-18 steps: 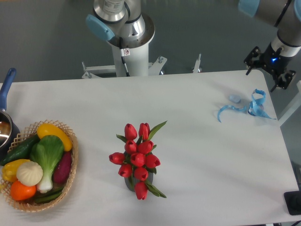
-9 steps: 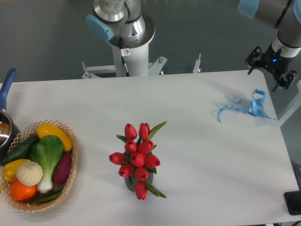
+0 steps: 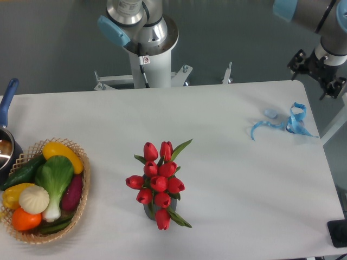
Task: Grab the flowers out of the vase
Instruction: 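Move the open gripper toward the red tulips in the black vase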
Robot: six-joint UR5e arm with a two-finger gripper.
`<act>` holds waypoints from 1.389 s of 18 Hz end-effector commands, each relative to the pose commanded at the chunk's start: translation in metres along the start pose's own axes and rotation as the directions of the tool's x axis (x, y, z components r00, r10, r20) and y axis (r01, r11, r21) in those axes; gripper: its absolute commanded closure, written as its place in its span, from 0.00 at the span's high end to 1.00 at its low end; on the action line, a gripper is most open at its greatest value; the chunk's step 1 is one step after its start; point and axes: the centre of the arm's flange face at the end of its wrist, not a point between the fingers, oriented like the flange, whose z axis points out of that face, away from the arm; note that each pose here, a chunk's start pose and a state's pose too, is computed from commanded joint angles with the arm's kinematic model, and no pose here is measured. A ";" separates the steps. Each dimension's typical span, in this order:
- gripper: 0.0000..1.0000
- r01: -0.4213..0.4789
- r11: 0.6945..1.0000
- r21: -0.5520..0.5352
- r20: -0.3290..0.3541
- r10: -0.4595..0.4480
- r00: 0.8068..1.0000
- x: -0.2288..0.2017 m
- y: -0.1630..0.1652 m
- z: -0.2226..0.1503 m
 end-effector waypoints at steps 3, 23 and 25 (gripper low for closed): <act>1.00 0.007 0.994 0.107 -0.016 -0.005 1.000 0.018 -0.016 -0.001; 1.00 -0.062 0.526 0.848 0.036 0.060 0.998 0.179 -0.111 -0.019; 1.00 -0.102 0.518 0.849 0.051 0.111 0.992 0.180 -0.138 -0.004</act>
